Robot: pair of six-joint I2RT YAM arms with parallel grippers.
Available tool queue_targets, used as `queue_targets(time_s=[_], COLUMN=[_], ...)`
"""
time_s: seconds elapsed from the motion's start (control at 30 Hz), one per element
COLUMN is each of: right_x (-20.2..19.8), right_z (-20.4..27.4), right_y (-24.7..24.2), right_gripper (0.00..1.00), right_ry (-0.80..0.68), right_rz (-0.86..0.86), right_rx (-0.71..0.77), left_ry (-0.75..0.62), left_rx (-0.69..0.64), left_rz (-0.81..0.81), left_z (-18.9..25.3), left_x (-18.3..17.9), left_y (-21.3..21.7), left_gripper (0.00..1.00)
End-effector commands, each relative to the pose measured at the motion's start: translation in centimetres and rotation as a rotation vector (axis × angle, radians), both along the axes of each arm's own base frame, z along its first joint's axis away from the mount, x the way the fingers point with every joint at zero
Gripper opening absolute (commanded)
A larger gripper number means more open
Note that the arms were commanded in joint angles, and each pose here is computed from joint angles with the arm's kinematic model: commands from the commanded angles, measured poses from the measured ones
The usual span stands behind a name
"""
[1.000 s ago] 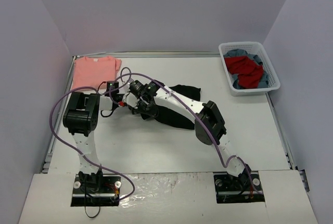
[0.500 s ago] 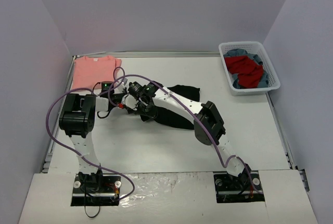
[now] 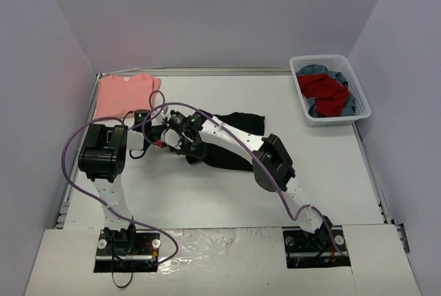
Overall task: Fold and stack the t-shirts
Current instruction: Put the neatly folded tshirt into the corner of the board with the left arm
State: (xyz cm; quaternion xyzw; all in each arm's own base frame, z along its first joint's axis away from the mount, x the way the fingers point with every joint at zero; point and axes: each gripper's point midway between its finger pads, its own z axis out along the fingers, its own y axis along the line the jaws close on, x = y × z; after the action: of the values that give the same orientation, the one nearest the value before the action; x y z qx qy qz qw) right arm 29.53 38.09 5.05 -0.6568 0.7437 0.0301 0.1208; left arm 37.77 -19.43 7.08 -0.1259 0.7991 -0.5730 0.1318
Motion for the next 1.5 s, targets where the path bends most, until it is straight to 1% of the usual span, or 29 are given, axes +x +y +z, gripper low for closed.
queue_targets(time_s=[0.0,0.13,0.2,0.23,0.3,0.37,0.47,0.5,0.53,0.6,0.63,0.73,0.77,0.83,0.87,0.93,0.97,1.03,1.07,1.17,1.2,1.27,1.3,1.33,1.37,1.4,1.43,1.47], right_x=[-0.7,-0.7,-0.7,-0.7,-0.7,-0.6,-0.3,-0.2,-0.1,0.0,0.2,0.2,0.2,0.2,0.2,0.1,0.1,0.0,-0.1,-0.2,-0.3,-0.4,-0.9,-0.9,-1.2,-1.9,-1.8,-2.1], right_z=[0.9,0.9,0.8,0.9,1.0,1.1,1.3,1.6,1.7,2.1,2.4,3.0,3.1,3.3,3.4,3.4,3.6,3.7,3.8,4.3,4.4,5.3,4.8,5.0,6.4,5.6,7.3,7.5], right_y=[-0.3,-0.3,-0.3,-0.3,-0.3,-0.4,-0.5,-0.5,-0.4,-0.4,-0.4,-0.2,-0.3,-0.3,-0.3,-0.3,-0.3,-0.3,-0.4,-0.7,-0.8,-1.4,-2.2,-2.7,-3.3,-4.8,-5.9,-6.8], right_gripper=[0.00,0.00,0.00,0.00,0.00,0.00,0.00,0.00,0.00,0.00,0.00,0.00,0.00,0.00,0.00,0.00,0.00,0.00,0.00,0.00,0.08,0.38,0.42,0.49,0.71,0.74,0.76,0.78], right_ry=[0.016,0.017,0.017,0.016,0.014,0.012,0.003,0.000,-0.001,-0.007,-0.014,-0.020,-0.021,-0.022,-0.023,-0.020,-0.021,-0.015,-0.015,-0.020,-0.020,-0.037,-0.026,-0.030,-0.040,-0.019,-0.047,-0.034], right_rz=[0.016,0.016,0.017,0.016,0.015,0.015,0.008,0.008,0.007,0.006,0.004,0.005,0.007,0.007,0.007,0.008,0.009,0.011,0.013,0.012,0.015,0.020,0.026,0.035,0.041,0.059,0.052,0.048], right_rx=[-0.018,-0.019,-0.023,-0.022,-0.021,-0.021,-0.022,-0.017,-0.013,-0.010,-0.004,0.003,0.003,0.004,0.005,0.007,0.010,0.014,0.014,0.017,0.016,0.016,-0.007,-0.008,0.013,-0.026,-0.006,-0.001], left_ry=[-0.064,-0.061,-0.040,-0.052,-0.020,-0.027,-0.020,-0.016,-0.026,-0.026,-0.026,-0.018,-0.036,-0.034,-0.030,-0.035,-0.027,-0.034,-0.035,-0.046,-0.049,-0.061,-0.075,-0.053,-0.084,-0.093,-0.070,-0.098], left_rx=[0.014,0.020,0.029,0.036,0.042,0.054,0.064,0.065,0.068,0.066,0.065,0.043,0.033,0.020,0.019,0.013,0.015,0.013,0.013,0.019,0.020,0.022,0.028,0.041,0.053,0.067,0.084,0.096], left_rz=[-0.066,-0.111,-0.121,-0.127,-0.139,-0.152,-0.168,-0.178,-0.193,-0.214,-0.220,-0.249,-0.253,-0.268,-0.272,-0.281,-0.280,-0.283,-0.282,-0.292,-0.295,-0.303,-0.309,-0.312,-0.321,-0.320,-0.322,-0.328], left_z=[1.3,0.8,0.2,0.1,-0.6,-1.0,-1.4,-1.4,-1.4,-1.4,-1.5,-1.5,-1.5,-1.3,-1.5,-1.4,-1.7,-1.6,-1.6,-1.4,-1.4,-1.0,-0.9,-0.8,-0.7,-0.8,-0.8,-0.8], left_x=[0.0,-0.7,-1.0,-0.9,-1.2,-1.3,-1.7,-1.8,-1.9,-2.1,-2.2,-2.5,-2.3,-2.6,-2.6,-2.5,-2.5,-2.4,-2.4,-2.2,-2.2,-2.0,-2.0,-2.0,-1.9,-1.8,-1.9,-1.7], left_y=[-2.0,-3.5,-3.5,-3.5,-3.4,-3.5,-3.7,-3.9,-4.1,-4.6,-4.7,-5.5,-5.7,-6.1,-6.3,-6.4,-6.4,-6.5,-6.4,-6.3,-6.4,-6.3,-6.3,-6.1,-5.8,-5.5,-5.2,-4.9], left_gripper=[0.94,0.94,0.94,0.94,0.94,0.94,0.99,0.93,0.83,0.72,0.62,0.54,0.52,0.41,0.38,0.28,0.17,0.04,0.02,0.02,0.02,0.02,0.02,0.02,0.02,0.02,0.02,0.02])
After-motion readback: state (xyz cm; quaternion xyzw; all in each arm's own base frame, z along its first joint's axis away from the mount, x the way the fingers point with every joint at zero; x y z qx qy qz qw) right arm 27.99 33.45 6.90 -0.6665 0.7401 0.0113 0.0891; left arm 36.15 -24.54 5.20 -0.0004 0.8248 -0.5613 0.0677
